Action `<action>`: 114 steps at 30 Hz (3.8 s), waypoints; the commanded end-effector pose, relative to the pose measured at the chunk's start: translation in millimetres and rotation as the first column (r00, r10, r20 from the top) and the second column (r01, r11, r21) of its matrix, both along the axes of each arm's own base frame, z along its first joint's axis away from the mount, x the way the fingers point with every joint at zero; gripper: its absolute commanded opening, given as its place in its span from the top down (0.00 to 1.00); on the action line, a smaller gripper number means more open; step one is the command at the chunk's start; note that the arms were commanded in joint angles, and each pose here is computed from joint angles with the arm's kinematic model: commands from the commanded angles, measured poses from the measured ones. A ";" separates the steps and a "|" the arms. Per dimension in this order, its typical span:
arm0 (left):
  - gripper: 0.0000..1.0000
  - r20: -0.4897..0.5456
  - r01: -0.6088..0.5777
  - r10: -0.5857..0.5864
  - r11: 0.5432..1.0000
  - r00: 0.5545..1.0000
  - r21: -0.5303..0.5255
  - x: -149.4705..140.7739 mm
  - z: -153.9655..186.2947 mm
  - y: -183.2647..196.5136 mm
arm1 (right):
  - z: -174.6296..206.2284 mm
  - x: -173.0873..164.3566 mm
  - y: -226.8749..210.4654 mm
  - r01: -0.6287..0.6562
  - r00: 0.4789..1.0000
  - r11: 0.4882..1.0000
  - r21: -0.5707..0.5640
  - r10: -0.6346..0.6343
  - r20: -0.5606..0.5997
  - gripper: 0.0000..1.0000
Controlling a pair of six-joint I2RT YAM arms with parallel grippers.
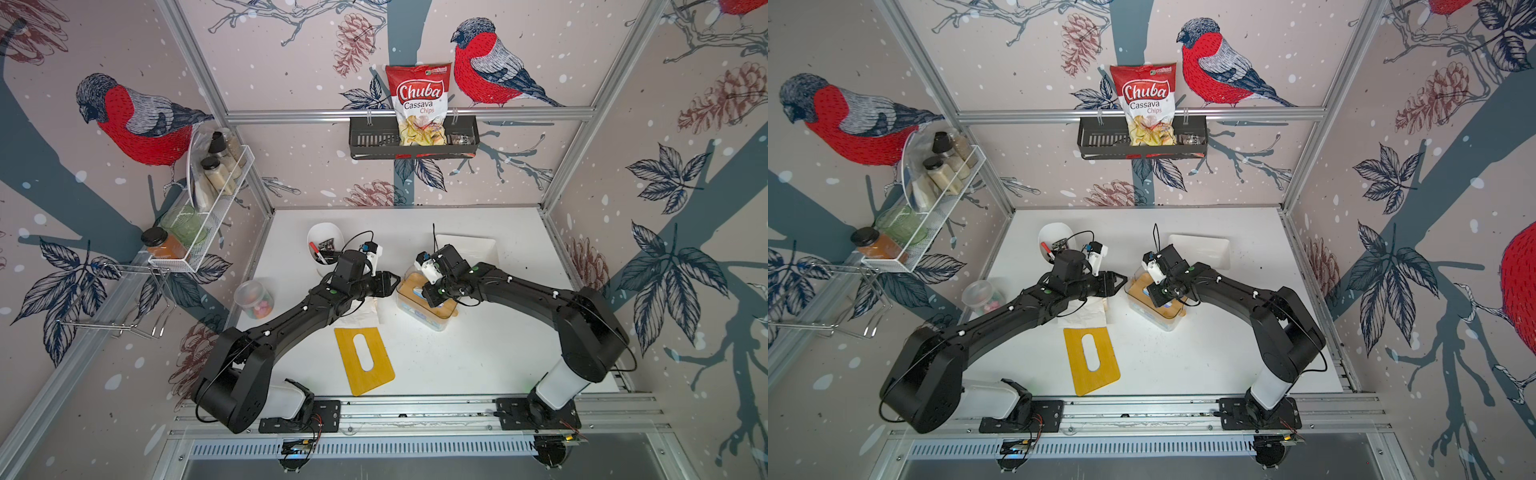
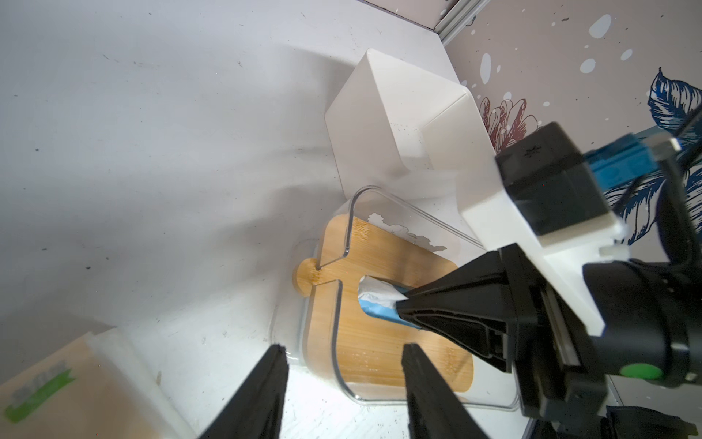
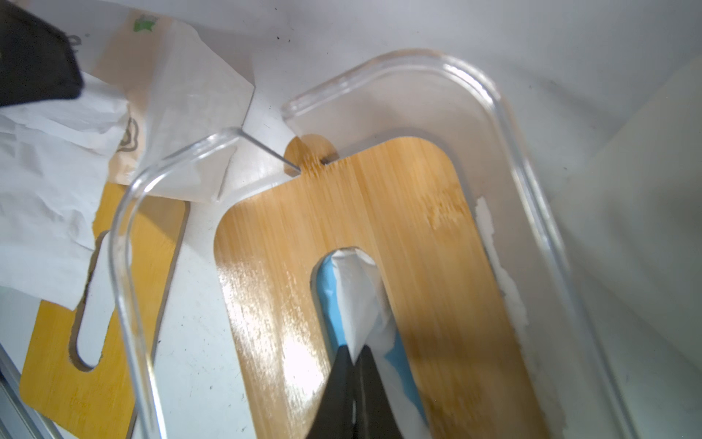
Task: Put the tissue paper into the tissue box
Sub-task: Pull the paper towel from the tissue box, then move the tissue box to the center of the board.
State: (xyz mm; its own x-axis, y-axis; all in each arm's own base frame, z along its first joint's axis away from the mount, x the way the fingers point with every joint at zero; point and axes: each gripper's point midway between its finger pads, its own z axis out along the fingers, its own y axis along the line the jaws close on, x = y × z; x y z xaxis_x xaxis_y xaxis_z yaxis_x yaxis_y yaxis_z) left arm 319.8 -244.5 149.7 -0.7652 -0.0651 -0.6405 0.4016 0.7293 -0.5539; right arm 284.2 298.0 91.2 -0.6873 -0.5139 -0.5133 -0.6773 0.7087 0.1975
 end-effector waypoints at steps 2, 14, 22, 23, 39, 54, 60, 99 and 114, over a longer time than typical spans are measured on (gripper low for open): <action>0.47 0.015 0.002 -0.002 1.000 1.000 -0.007 2.4 4.3 -2.6 | 14.0 -3.8 4.7 -0.009 1.000 0.999 0.053 0.010 -0.005 0.95; 0.47 0.003 0.017 -0.017 1.000 1.000 0.010 -1.1 -2.7 -7.0 | 31.0 -8.2 4.0 -0.019 0.999 0.987 0.159 0.026 -0.039 0.94; 0.47 0.010 0.017 -0.017 1.000 1.000 0.010 0.4 -0.8 -7.5 | 37.4 0.1 -4.1 0.005 1.000 0.987 0.163 -0.001 -0.026 0.71; 0.47 0.007 0.018 -0.018 1.000 1.000 0.012 0.2 -1.9 -7.6 | 37.0 1.8 -5.3 0.010 1.000 0.987 0.162 -0.006 -0.024 0.68; 0.47 0.008 0.020 -0.021 1.000 1.000 0.014 -0.4 -0.7 -7.6 | 17.7 6.5 19.0 -0.014 0.998 0.989 0.145 0.024 -0.064 0.73; 0.47 0.006 0.018 -0.018 1.000 1.000 0.023 -1.4 -5.1 -5.9 | 66.9 -13.6 -1.8 -0.046 0.995 0.940 0.339 0.073 -0.067 0.74; 0.47 0.006 0.017 -0.017 1.000 1.000 0.020 -0.3 -4.1 -6.5 | 60.2 12.3 -28.7 0.064 0.997 0.981 0.182 -0.069 0.026 0.62; 0.55 0.023 0.090 -0.101 0.954 0.995 0.287 41.4 -36.7 -39.0 | 83.0 -2.2 -67.2 0.169 0.983 0.939 0.300 -0.184 0.022 0.44; 0.90 0.099 0.000 -0.054 0.881 0.994 0.473 71.3 -41.1 -15.6 | 74.2 6.1 -79.5 0.219 0.973 0.929 0.297 -0.230 0.003 0.45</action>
State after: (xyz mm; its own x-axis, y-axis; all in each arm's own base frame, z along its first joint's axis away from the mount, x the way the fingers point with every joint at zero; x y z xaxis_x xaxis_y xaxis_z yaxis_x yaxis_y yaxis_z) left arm 384.8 -279.3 110.7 -0.6935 0.2550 -0.6738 0.4975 0.8460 -0.1918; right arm 286.4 217.0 162.4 -0.7489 -0.1884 -0.6353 -0.5189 0.7630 0.3854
